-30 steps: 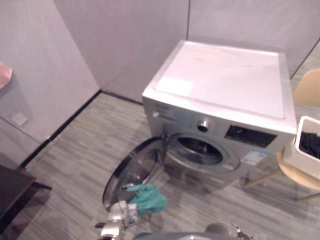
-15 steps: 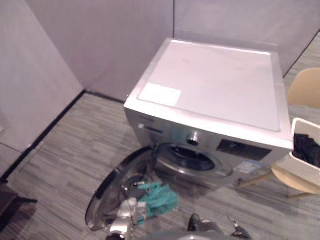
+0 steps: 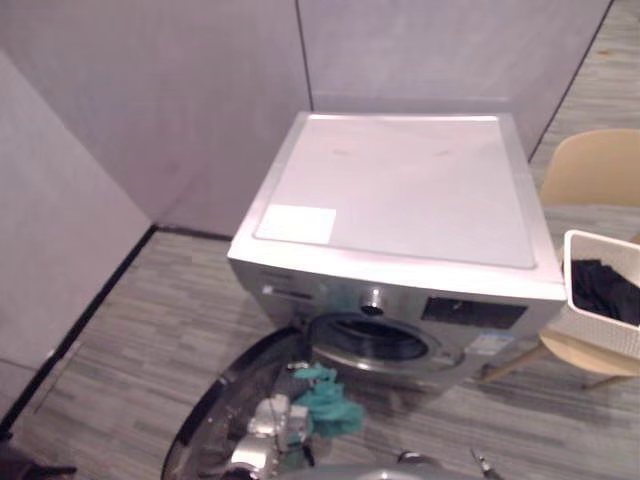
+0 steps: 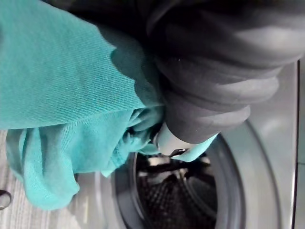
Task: Pick up the laundry basket with both hands and put the clothes into the washing machine.
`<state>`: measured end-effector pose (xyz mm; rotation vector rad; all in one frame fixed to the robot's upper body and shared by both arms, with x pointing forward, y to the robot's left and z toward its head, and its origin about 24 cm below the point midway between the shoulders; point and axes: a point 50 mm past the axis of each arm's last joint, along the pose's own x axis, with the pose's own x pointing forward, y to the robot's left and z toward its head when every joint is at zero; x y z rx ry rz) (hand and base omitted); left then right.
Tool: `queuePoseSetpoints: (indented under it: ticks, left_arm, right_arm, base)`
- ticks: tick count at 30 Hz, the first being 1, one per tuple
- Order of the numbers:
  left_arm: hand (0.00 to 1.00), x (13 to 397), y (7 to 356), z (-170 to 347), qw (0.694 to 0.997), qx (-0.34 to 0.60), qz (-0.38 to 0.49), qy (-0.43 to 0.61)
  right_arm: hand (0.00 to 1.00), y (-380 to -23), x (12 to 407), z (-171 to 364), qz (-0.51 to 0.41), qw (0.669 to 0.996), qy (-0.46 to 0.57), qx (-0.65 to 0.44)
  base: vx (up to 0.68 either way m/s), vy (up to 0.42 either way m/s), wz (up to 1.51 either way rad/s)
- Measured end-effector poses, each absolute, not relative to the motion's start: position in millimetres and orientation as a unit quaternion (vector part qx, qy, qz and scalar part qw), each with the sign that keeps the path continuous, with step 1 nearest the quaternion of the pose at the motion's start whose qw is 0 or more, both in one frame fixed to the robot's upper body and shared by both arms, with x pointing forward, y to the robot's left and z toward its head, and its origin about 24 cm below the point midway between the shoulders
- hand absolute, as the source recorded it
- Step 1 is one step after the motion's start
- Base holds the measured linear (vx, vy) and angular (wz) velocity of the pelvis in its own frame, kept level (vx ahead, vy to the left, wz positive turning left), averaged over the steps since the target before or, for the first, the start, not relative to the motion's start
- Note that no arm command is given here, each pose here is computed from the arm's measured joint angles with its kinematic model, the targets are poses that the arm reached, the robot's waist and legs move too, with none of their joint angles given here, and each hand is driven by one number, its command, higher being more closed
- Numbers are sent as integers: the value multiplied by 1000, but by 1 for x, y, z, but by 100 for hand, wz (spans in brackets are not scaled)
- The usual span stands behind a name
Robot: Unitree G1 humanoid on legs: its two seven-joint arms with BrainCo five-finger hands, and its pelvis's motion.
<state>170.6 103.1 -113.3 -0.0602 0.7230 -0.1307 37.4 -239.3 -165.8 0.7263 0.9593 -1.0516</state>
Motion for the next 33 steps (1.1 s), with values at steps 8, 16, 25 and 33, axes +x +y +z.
queuePoseSetpoints:
  ticks: [8, 16, 25, 33]
  left_arm:
    - [100, 189, 66, -98, 923, 60, -221, 309]
    - [100, 257, -16, -13, 942, 59, -304, 132]
    - [100, 327, 3, 44, 985, -16, -151, 80]
    - [100, 417, 146, 204, 970, -210, 93, -85]
  right_arm:
    - [0, -223, 54, -166, -440, 716, 428, 334]
    - [0, -221, 156, -120, -338, 836, 279, 331]
    - [0, -203, 198, -82, -285, 871, 188, 353]
    - [0, -197, 234, -58, -249, 889, 140, 357]
  base:
    - [59, 130, -31]
    - [-86, -46, -31]
    - [-95, -36, -32]
    - [-131, -31, -26]
